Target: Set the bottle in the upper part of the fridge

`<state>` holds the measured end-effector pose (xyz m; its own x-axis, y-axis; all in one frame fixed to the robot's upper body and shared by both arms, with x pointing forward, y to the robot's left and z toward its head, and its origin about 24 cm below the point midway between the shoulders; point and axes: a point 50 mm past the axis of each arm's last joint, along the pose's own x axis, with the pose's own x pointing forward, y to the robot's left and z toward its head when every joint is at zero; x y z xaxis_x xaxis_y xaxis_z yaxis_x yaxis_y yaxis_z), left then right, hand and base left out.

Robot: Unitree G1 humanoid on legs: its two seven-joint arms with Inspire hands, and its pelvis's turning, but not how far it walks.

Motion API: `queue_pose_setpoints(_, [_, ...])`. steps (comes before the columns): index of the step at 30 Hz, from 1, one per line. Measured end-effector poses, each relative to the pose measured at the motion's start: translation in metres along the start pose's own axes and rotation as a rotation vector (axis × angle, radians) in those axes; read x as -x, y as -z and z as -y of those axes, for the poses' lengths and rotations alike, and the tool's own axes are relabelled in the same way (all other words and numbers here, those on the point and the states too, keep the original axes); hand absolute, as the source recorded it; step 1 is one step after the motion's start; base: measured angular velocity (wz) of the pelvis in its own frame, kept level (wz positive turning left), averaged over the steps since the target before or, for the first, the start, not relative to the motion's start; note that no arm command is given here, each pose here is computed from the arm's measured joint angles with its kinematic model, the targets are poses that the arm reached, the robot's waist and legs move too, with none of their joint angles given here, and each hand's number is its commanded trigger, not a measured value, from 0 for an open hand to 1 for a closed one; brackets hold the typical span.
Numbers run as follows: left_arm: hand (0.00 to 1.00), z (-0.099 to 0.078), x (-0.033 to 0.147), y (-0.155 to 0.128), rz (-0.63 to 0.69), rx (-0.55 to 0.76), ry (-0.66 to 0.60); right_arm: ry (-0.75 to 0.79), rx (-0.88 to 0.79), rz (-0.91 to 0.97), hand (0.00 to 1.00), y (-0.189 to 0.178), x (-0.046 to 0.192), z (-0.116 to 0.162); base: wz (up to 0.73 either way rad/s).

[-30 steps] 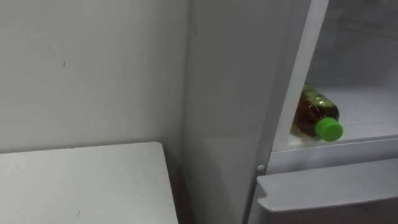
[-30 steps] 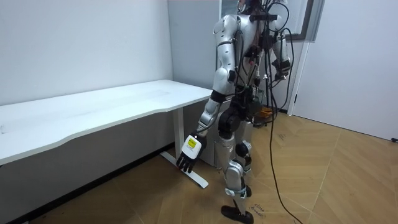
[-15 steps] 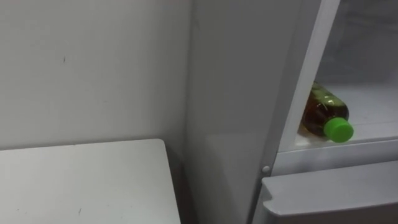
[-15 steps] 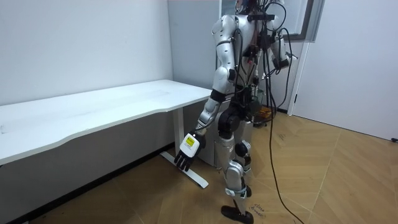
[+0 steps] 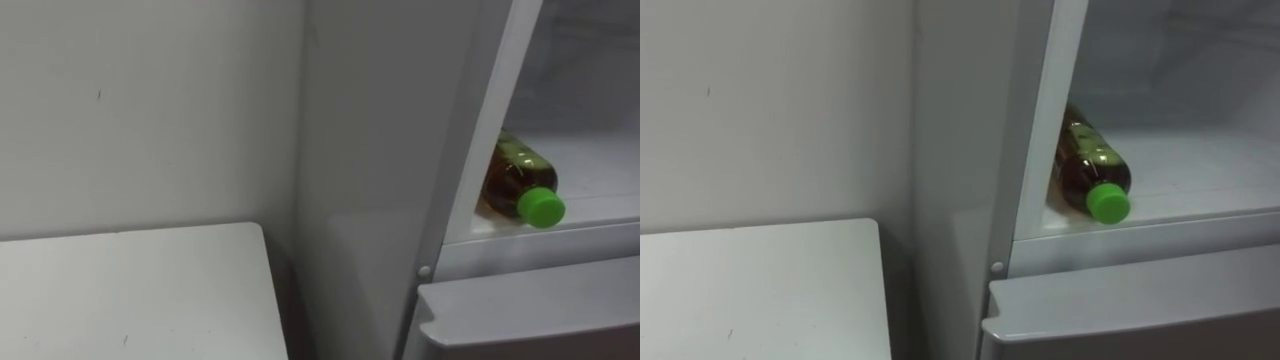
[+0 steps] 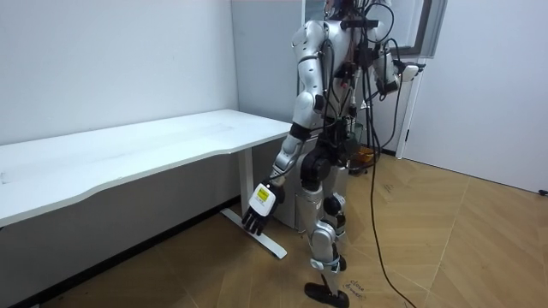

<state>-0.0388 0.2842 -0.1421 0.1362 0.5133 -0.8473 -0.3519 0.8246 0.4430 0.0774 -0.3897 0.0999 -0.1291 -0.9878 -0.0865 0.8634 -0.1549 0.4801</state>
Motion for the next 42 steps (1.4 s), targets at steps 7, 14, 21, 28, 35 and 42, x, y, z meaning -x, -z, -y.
queue_pose_setpoints(7, [0.00, 0.002, 0.000, -0.002, 0.007, -0.008, 0.007, 0.012, 0.013, 0.003, 0.00, -0.004, 0.005, -0.005, 0.00])
queue_pose_setpoints(14, [0.00, 0.004, 0.000, -0.004, 0.027, -0.061, 0.016, 0.013, 0.107, 0.112, 0.00, -0.009, 0.009, -0.009, -0.06])
queue_pose_setpoints(21, [0.00, 0.010, 0.002, 0.006, 0.000, -0.024, 0.049, -0.022, 0.157, 0.139, 0.00, -0.008, 0.027, -0.021, -0.03])
queue_pose_setpoints(28, [0.00, 0.006, 0.004, 0.025, -0.068, 0.043, 0.017, -0.059, 0.170, 0.145, 0.00, -0.007, 0.035, -0.026, -0.04])
queue_pose_setpoints(35, [0.00, 0.008, 0.005, 0.024, -0.040, 0.083, 0.030, -0.067, 0.187, 0.153, 0.00, -0.007, 0.037, -0.027, -0.05])
queue_pose_setpoints(42, [0.00, 0.014, 0.004, 0.023, -0.041, 0.089, 0.060, -0.088, 0.192, 0.139, 0.00, -0.003, 0.040, -0.030, -0.01])
